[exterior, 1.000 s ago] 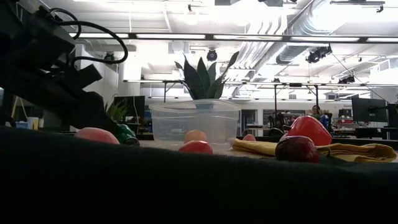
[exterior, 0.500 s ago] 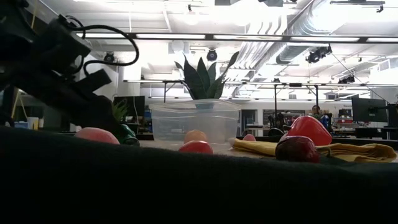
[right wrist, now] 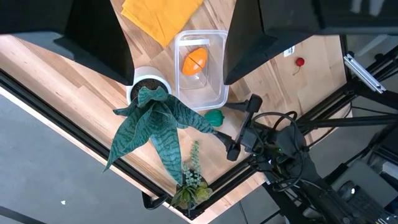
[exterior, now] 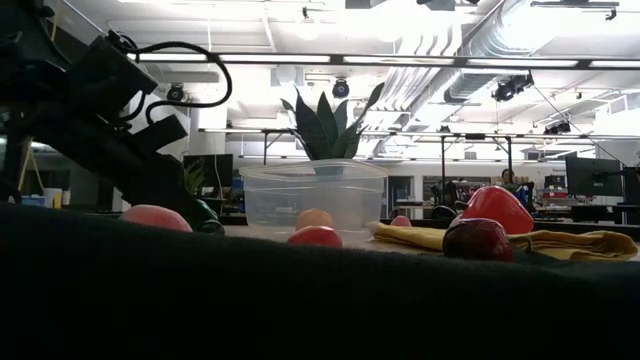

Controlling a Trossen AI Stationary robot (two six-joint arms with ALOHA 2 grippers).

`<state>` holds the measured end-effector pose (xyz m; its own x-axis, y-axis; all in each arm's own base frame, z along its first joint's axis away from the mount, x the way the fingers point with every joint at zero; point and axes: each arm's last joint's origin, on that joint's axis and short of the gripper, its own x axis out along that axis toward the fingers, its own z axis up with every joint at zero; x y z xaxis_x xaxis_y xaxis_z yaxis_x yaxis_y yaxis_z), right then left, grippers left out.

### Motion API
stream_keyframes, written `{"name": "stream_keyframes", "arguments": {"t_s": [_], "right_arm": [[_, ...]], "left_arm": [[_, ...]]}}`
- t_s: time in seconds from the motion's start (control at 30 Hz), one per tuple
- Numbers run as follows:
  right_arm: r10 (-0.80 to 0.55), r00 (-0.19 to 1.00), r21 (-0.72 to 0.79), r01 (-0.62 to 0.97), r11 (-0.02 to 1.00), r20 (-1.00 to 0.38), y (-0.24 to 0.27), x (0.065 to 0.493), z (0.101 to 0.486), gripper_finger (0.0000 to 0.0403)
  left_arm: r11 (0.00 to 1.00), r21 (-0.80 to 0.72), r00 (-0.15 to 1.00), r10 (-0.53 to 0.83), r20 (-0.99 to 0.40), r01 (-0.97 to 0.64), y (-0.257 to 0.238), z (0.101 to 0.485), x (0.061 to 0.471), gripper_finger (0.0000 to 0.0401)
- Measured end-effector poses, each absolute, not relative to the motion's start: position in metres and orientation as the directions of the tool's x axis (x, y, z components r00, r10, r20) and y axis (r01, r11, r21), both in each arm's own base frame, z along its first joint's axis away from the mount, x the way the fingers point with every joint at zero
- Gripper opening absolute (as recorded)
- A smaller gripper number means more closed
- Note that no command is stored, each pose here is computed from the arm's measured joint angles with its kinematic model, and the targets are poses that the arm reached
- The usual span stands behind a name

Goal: Pick and placing Produce into tupperware
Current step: Put the green bell pepper into the transparent container

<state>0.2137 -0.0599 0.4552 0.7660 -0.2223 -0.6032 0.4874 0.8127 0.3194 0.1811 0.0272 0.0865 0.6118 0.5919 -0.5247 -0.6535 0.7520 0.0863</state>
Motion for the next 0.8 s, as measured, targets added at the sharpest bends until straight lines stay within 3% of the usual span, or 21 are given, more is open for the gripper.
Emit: {"name": "stream_keyframes", "arguments": {"t_s": [0.8], "right_arm": [[-0.23, 0.764, 0.315, 0.493, 0.811, -0.603, -0.0602, 0.2137, 0.4553, 0.0238]], "left_arm": [[0.771, 0.096, 0.61, 0.567, -0.553, -0.63, 0.0264, 0.0842, 0.1798, 0.0249]]}}
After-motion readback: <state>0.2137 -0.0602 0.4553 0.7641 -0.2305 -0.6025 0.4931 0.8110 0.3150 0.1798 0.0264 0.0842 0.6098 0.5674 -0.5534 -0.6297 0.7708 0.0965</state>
